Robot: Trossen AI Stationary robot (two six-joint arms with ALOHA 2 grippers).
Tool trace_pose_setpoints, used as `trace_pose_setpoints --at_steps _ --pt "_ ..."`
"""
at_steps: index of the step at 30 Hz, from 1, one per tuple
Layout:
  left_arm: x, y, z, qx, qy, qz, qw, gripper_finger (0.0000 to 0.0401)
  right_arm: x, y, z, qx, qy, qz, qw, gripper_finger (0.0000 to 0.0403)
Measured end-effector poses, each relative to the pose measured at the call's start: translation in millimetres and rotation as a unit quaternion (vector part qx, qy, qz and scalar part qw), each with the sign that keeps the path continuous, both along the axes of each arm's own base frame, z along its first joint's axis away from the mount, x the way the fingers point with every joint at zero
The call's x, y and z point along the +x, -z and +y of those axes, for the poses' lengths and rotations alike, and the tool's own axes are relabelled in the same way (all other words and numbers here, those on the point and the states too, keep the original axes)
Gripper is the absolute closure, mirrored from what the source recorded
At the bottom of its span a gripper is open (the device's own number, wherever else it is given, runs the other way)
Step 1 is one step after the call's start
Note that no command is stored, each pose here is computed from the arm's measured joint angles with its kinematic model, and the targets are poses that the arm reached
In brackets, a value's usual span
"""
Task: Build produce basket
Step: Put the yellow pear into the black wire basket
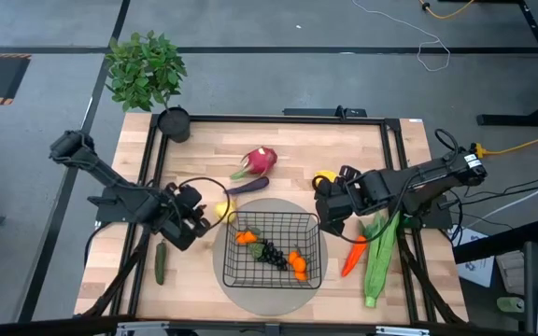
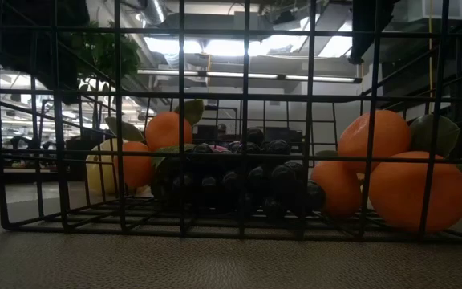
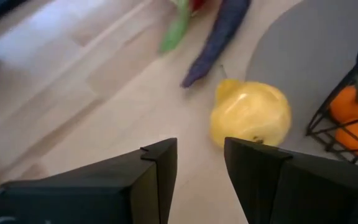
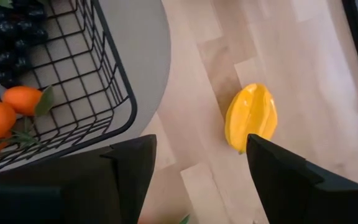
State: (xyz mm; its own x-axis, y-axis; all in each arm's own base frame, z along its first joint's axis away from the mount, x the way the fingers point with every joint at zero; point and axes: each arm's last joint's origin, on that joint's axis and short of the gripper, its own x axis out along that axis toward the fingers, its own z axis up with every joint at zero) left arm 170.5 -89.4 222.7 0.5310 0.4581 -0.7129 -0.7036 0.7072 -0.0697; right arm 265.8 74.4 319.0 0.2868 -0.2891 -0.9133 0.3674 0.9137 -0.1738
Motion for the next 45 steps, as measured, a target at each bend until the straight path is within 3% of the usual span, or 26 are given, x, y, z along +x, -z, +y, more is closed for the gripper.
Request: trace_pose_setpoints --at_steps 4,9,20,24,39,45 --pt "4 14 6 -0.016 0.046 -0.023 0.999 0.0279 0 0 0 -0.001 0.0 -0.001 1.0 0.0166" --pt "6 26 14 -0.084 0.117 -0.02 0.989 0.0284 0 0 0 -0.001 -0.002 -0.001 1.0 0.0166" --pt "14 50 29 -0.135 0.148 -0.066 0.978 0.03 0 0 0 -0.002 -0.002 -0.002 1.0 0.0166" --pt "17 53 36 -0.13 0.125 -0.065 0.981 0.0301 0 0 0 -0.003 -0.005 -0.001 1.0 0.0166" --pt "16 56 79 -0.029 -0.05 -0.06 0.997 0.0301 1 0 0 -0.004 -0.01 -0.001 1.0 0.0166" --pt "21 41 84 -0.077 -0.035 -0.088 0.993 0.0301 1 0 0 -0.004 -0.01 -0.001 1.0 0.0166"
